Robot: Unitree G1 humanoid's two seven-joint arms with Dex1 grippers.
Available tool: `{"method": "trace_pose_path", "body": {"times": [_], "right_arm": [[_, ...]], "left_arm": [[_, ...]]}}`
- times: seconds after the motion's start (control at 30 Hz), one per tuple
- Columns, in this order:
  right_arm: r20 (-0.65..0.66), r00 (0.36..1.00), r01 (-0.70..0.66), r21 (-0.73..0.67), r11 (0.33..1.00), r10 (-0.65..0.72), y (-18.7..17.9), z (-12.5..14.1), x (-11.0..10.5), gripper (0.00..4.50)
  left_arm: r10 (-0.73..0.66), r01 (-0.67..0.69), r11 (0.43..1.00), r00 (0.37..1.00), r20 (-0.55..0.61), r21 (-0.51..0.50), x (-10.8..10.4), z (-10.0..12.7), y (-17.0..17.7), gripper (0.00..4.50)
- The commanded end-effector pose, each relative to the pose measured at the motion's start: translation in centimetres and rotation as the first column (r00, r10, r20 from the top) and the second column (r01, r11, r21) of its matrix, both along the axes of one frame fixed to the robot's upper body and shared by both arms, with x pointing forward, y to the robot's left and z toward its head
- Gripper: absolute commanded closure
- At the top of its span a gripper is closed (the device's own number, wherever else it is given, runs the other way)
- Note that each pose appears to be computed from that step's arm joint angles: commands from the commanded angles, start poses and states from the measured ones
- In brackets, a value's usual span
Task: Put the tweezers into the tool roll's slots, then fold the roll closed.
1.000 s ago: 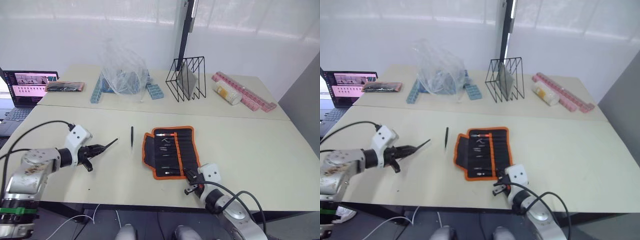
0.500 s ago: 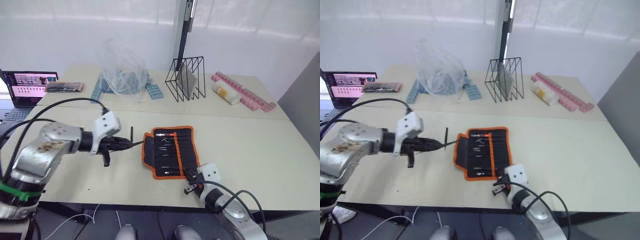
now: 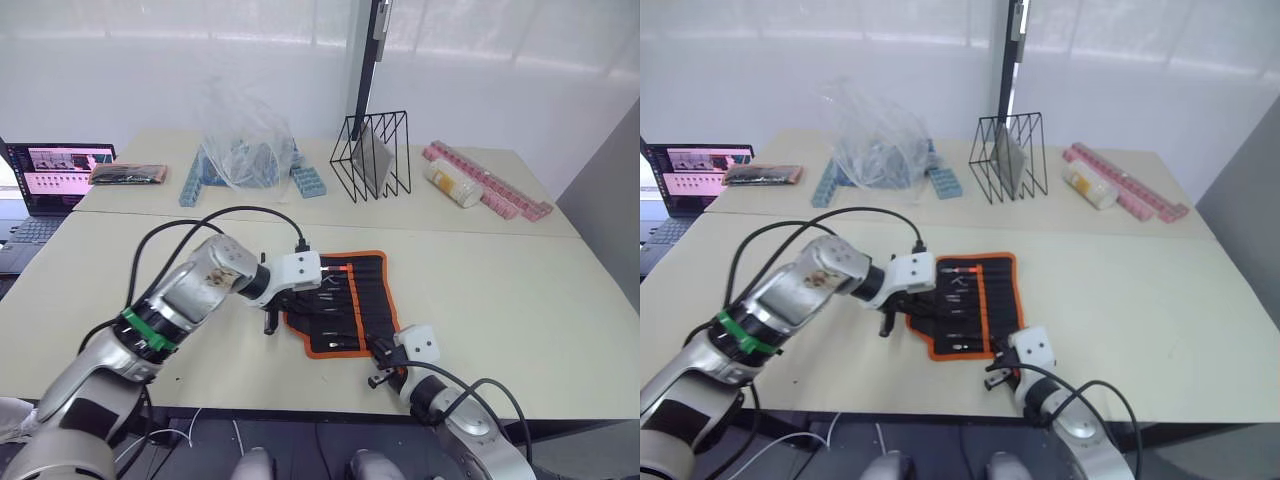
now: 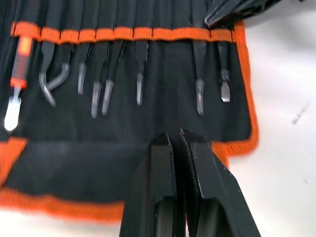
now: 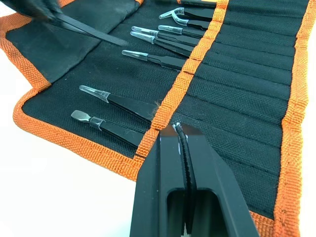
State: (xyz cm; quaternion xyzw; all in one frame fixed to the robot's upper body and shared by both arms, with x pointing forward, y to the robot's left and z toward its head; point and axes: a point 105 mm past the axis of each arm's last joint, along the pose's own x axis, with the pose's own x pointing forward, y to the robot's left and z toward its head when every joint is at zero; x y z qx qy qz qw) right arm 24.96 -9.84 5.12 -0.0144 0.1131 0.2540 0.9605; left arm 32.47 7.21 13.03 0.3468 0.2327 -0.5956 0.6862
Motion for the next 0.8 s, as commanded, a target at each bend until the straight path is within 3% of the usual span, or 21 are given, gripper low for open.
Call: {"method": "trace_pose_path", "body": {"times": [0.03,0.8], "right_arm": [[-0.205,0.977,0.040,-0.087,0.995,-0.057,-1.3,-4.9,-1.3,4.50],[-0.215,0.974,0.058,-0.079,0.995,-0.074,-1.2,-5.1,-1.8,4.50]], "left_arm": [[-0.032,0.032,0.999,0.999,0.038,0.011,0.5,0.5,-1.1,4.49],[-0.081,0.074,0.987,0.996,0.046,0.142,0.9,-0.9,-4.6,4.49]]}}
